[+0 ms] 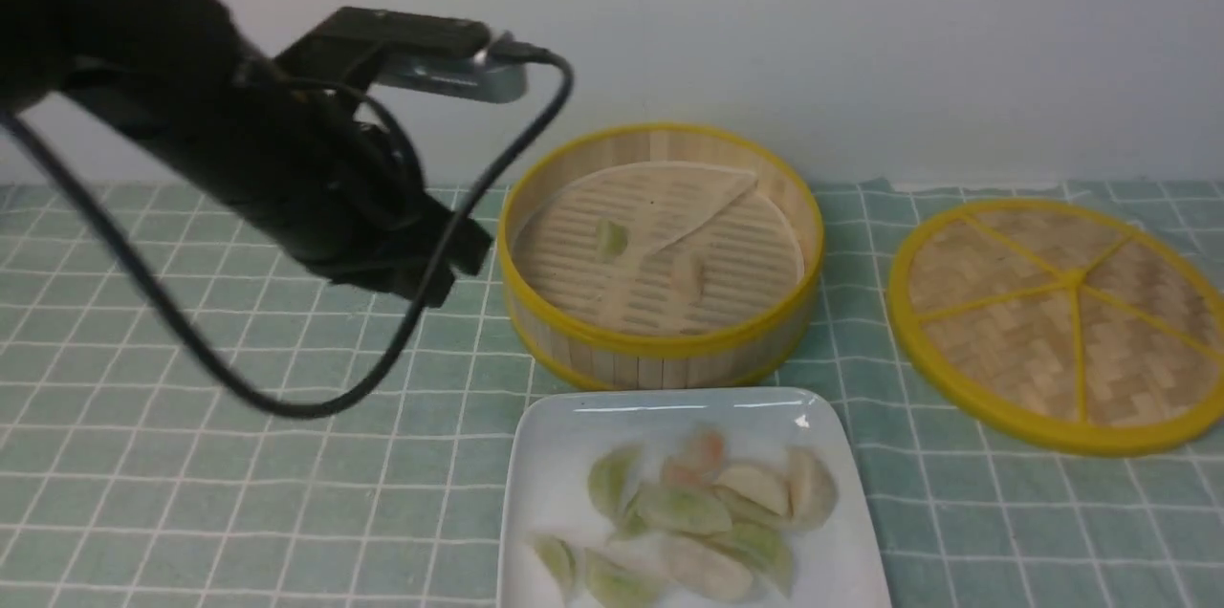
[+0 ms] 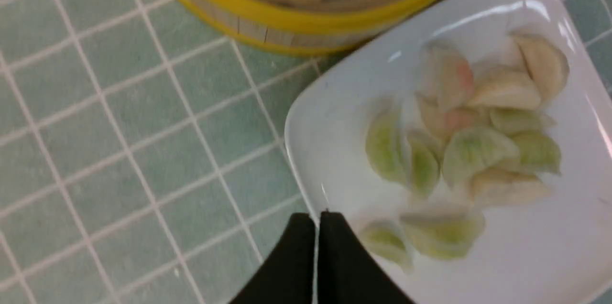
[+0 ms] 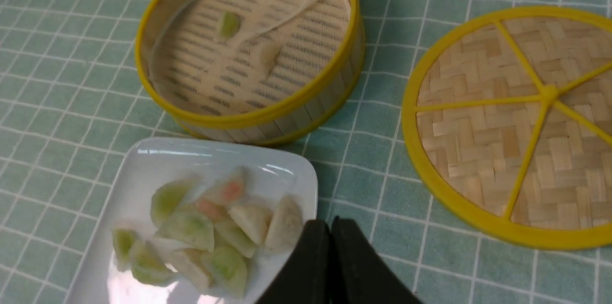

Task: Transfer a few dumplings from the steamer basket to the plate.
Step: Use the left arm to grab a dumpling from the steamer, then use the left arm to put the dumpling into the plate

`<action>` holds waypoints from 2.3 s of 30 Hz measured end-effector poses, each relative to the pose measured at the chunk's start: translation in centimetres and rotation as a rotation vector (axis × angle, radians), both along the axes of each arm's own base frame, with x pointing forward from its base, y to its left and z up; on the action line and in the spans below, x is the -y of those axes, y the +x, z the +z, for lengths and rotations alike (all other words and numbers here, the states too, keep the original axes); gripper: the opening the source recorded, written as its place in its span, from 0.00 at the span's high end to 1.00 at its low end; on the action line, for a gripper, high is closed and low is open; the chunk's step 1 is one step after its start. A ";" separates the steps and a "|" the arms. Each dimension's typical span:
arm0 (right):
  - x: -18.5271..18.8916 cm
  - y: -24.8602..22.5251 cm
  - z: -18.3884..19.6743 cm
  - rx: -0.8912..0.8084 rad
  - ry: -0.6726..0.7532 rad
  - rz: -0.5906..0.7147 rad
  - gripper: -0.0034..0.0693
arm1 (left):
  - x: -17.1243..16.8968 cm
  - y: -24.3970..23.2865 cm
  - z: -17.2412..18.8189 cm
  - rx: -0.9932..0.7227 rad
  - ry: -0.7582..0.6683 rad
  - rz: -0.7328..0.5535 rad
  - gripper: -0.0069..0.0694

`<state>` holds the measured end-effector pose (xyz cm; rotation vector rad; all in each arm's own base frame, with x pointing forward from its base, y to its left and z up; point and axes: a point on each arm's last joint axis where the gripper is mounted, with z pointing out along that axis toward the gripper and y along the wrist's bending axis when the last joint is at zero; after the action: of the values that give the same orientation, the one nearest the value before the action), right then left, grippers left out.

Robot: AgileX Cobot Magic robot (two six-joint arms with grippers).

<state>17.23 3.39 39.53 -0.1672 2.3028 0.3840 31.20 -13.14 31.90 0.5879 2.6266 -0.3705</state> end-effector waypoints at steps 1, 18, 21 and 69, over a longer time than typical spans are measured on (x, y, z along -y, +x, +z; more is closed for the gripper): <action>0.0 0.1 0.0 -0.003 -0.002 0.001 0.97 | 0.2 0.4 -0.3 -0.007 0.004 -0.001 0.92; 0.2 0.5 -0.6 -0.066 -0.045 0.004 0.97 | 6.6 15.6 -7.9 0.068 0.054 -0.067 0.68; 0.2 0.5 -0.6 -0.067 -0.044 0.003 0.97 | 7.0 16.5 -9.4 0.076 0.052 -0.062 0.54; 0.2 0.2 -0.8 -0.098 -0.070 0.031 0.97 | 7.5 -5.2 -6.2 -0.223 0.149 -0.283 0.76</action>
<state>17.47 3.19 38.69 -0.2240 2.4138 0.3345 26.01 -20.67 25.67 1.0279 2.8043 -0.3431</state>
